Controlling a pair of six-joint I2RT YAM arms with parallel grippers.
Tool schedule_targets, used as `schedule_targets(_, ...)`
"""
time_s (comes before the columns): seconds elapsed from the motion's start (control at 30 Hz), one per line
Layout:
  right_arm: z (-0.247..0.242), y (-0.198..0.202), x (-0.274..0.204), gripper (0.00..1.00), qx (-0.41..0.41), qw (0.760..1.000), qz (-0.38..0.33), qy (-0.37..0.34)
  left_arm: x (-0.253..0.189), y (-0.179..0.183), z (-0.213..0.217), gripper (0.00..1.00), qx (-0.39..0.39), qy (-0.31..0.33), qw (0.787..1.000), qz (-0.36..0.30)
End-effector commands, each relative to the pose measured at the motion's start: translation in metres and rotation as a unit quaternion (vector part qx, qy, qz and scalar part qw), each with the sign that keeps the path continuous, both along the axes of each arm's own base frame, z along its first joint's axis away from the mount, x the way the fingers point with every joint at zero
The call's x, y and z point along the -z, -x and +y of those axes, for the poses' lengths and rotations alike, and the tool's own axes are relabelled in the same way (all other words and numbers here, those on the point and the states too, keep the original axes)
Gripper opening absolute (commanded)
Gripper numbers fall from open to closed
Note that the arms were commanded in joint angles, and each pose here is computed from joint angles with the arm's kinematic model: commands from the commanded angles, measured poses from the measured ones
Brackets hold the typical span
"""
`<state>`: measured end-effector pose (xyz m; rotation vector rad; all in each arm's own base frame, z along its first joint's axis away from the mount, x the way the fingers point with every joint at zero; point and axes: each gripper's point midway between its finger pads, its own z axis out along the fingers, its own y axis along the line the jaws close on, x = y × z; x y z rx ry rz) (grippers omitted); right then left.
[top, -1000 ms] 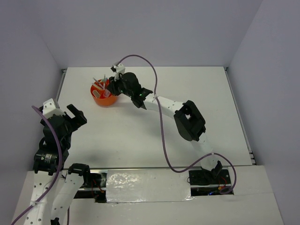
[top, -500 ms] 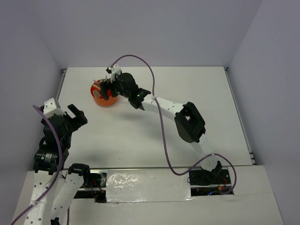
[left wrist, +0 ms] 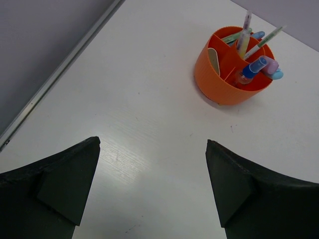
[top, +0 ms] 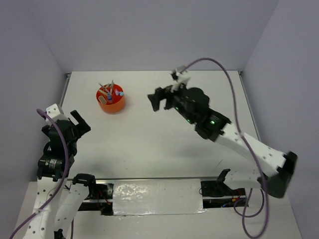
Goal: Sort the stationery into containers
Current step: Reset both arms
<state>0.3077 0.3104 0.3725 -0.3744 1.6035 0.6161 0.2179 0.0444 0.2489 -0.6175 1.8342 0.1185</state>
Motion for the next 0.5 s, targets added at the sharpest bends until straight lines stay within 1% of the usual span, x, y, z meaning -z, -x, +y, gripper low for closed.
schedule_targets(0.0, -0.067, 0.027, 0.039, 1.0, 0.074, 0.995, 0.047, 0.049, -0.023, 0.003, 0.011, 0.99, -0.032, -0.007, 0.999, -0.029)
schedule_targets(0.03, -0.082, 0.036, 0.055, 1.0, 0.081, 0.993, 0.055, 0.066, -0.023, 0.005, 0.013, 0.99, -0.033, -0.015, 0.999, -0.023)
schedule_targets(0.07, -0.105, 0.049, 0.036, 1.0, 0.095, 0.994, 0.034, 0.044, -0.03, 0.009, 0.015, 0.99, -0.034, -0.018, 0.999, -0.027)
schedule_targets(0.1, -0.117, 0.056, 0.035, 1.0, 0.103, 0.993, 0.032, 0.041, -0.033, 0.013, 0.016, 0.99, -0.038, -0.021, 0.999, -0.026)
schedule_targets(0.13, -0.131, 0.064, 0.044, 1.0, 0.111, 0.992, 0.04, 0.052, -0.036, 0.017, 0.017, 0.99, -0.039, -0.022, 0.999, -0.028)
schedule_targets(0.17, -0.155, 0.077, 0.029, 1.0, 0.129, 0.991, 0.024, 0.027, -0.041, 0.021, 0.015, 0.99, -0.03, -0.02, 0.999, -0.04)
schedule_targets(0.2, -0.169, 0.085, 0.035, 1.0, 0.138, 0.989, 0.033, 0.035, -0.043, 0.023, 0.014, 0.99, -0.023, -0.022, 0.998, -0.047)
schedule_targets(0.23, -0.18, 0.093, 0.034, 1.0, 0.145, 0.989, 0.034, 0.023, -0.046, 0.025, 0.012, 0.99, -0.017, -0.021, 0.998, -0.055)
schedule_targets(0.27, -0.199, 0.106, 0.024, 1.0, 0.152, 0.988, 0.023, -0.004, -0.049, 0.03, 0.008, 0.99, -0.005, -0.017, 0.998, -0.067)
schedule_targets(0.3, -0.211, 0.114, 0.028, 1.0, 0.16, 0.987, 0.028, -0.001, -0.051, 0.032, 0.007, 0.99, 0.002, -0.017, 0.997, -0.072)
schedule_targets(0.37, -0.235, 0.134, 0.019, 1.0, 0.161, 0.986, 0.013, -0.036, -0.054, 0.036, -0.001, 0.99, 0.029, -0.016, 0.995, -0.089)
schedule_targets(0.47, -0.258, 0.151, 0.022, 1.0, 0.168, 0.985, 0.012, -0.048, -0.049, 0.04, -0.004, 0.99, 0.041, -0.017, 0.993, -0.105)
